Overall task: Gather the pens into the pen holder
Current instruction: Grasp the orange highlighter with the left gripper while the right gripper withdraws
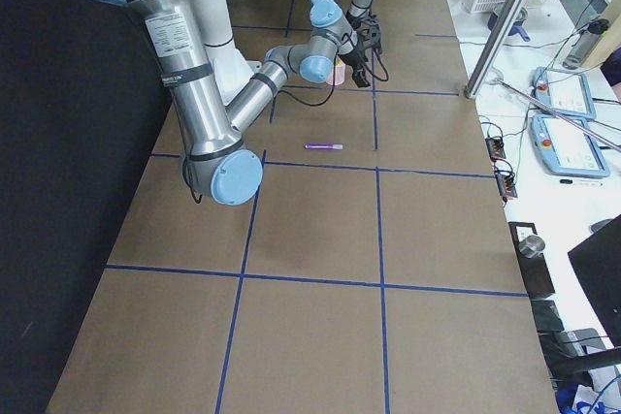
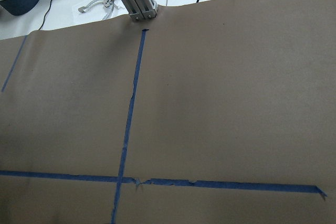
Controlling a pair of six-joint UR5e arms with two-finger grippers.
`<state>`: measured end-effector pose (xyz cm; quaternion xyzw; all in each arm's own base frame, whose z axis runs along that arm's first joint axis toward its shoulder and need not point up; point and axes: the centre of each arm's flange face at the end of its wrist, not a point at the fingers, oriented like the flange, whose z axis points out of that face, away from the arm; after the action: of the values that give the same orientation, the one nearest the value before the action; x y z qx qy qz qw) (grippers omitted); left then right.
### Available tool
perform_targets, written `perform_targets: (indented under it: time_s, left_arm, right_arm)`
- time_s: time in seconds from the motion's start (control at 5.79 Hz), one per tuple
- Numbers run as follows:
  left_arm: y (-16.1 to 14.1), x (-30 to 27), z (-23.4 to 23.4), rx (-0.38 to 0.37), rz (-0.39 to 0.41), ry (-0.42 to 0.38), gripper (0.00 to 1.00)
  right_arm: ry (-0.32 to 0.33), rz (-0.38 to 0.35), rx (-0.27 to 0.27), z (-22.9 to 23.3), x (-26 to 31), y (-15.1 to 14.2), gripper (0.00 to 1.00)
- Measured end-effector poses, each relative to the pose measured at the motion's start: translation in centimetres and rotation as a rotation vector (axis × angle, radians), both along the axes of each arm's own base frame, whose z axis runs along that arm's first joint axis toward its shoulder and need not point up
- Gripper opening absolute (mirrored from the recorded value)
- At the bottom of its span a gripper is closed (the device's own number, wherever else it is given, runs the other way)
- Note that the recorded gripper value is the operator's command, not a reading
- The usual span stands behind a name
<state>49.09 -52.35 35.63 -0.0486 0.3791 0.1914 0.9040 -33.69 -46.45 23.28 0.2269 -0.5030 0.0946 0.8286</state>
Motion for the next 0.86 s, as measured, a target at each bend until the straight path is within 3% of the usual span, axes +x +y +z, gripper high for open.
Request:
perform_targets:
  time_s: [0.35, 0.52, 0.86]
  left_arm:
    - [0.07, 0.42, 0.51, -0.015, 0.004, -0.01, 0.47]
    - [0.12, 0.42, 0.45, -0.018, 0.003, -0.014, 0.4]
    - [0.21, 0.36, 0.48, -0.027, -0.004, -0.024, 0.36]
  right_arm:
    - [0.0, -0.001, -0.001, 0.04, -0.02, 0.02, 1.0]
    - [0.0, -0.001, -0.001, 0.06, -0.03, 0.02, 1.0]
    - [0.003, -0.001, -0.004, 0.27, -0.03, 0.02, 1.0]
